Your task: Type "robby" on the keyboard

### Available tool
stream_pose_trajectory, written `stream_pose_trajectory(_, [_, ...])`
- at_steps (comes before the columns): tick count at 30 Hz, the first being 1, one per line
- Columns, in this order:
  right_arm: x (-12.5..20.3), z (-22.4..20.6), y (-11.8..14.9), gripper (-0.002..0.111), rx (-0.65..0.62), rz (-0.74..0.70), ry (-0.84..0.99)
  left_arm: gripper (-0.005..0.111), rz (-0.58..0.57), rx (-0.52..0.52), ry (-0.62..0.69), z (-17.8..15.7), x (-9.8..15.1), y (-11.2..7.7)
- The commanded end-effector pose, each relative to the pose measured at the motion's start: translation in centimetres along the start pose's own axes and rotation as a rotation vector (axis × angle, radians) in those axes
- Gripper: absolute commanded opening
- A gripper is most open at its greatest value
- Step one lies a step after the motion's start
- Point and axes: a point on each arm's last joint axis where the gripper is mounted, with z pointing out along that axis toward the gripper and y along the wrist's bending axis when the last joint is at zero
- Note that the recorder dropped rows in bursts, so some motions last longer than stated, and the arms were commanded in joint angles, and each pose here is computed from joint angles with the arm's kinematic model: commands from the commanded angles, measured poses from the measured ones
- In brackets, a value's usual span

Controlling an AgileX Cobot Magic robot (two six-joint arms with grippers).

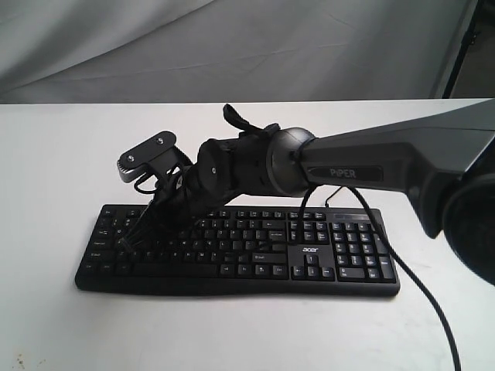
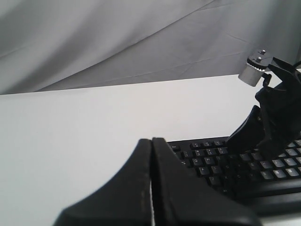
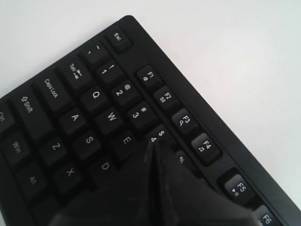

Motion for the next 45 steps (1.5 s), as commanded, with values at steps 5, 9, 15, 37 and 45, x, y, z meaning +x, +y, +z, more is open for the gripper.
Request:
stream_pose_trajectory(5, [0.3,0.6,0.0,0.000,0.001,0.005,0.002,0.000,0.003,0.005,-0.007,0.0,0.1,0.0])
stream_pose_trajectory(9, [0.4,0.8,0.1,0.000,0.003,-0.003,0.004,0.000,0.003,0.005,-0.007,0.0,0.1,0.0])
stream_pose_trajectory(15, [0.8,1.2,0.1,0.000,0.000,-0.003,0.018,0.000,0.003,0.005,-0.007,0.0,0.1,0.0])
stream_pose_trajectory(37, [0.1,-5.2,-1.5,0.000,0.038,-0.008,-0.008,0.000,0.003,0.005,-0.007,0.0,0.1,0.0])
stream_pose_trajectory(45, [4.6,-7.2,-3.5,0.000,0.094,0.083,0.036,0.000,0.003,0.005,-0.007,0.0,0.1,0.0])
